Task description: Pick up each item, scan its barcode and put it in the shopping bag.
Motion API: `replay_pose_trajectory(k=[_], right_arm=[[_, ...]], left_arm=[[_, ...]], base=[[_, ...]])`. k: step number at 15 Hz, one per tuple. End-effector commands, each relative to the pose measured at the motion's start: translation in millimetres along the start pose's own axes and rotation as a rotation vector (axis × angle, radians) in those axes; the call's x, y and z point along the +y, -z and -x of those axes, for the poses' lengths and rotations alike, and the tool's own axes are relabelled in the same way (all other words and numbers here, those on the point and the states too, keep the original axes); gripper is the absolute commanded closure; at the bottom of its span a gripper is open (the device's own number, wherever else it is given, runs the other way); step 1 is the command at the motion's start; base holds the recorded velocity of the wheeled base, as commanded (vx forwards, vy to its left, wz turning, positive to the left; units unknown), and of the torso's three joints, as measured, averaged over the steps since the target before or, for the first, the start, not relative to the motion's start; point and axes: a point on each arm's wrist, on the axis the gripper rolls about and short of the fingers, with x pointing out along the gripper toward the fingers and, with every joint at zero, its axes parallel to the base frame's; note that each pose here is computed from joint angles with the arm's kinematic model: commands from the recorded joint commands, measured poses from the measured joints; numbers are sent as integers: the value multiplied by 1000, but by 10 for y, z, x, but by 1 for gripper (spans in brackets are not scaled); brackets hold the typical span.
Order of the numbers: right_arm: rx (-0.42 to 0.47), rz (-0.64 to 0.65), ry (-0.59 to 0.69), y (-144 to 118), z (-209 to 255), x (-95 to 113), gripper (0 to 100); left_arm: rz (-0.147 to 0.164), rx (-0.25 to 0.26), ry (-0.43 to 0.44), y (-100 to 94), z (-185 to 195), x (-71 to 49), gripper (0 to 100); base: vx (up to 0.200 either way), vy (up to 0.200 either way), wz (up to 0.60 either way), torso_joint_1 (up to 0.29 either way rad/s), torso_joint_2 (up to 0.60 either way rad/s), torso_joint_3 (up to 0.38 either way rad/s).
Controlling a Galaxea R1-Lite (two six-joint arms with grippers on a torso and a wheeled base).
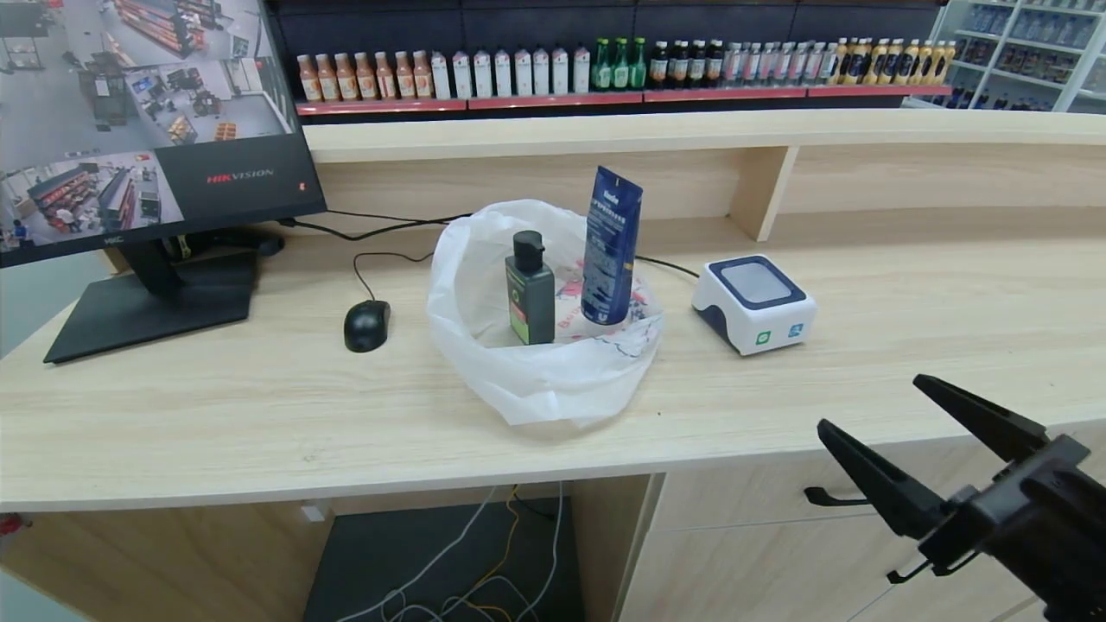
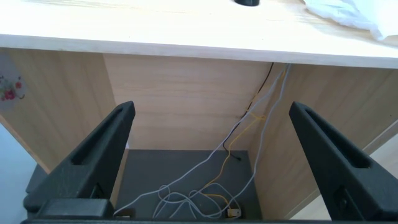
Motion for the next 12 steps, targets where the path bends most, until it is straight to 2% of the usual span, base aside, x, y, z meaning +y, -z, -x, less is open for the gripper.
replay_pose_trajectory(k=[1, 4, 7, 12], right_arm=[[-51, 1, -40, -101, 273, 5, 0], [33, 3, -95, -61, 635, -35, 0], [117, 30, -166, 98, 1061, -106, 0], [164, 70, -226, 422, 1550, -222, 0]], left_arm=[[1, 0, -1, 0, 0, 0, 0], [1, 0, -1, 0, 0, 0, 0], [1, 0, -1, 0, 0, 0, 0], [-1, 0, -1, 0, 0, 0, 0]], base=[[0, 0, 0, 0, 0, 0], [0, 0, 0, 0, 0, 0], [0, 0, 0, 0, 0, 0], [0, 0, 0, 0, 0, 0]])
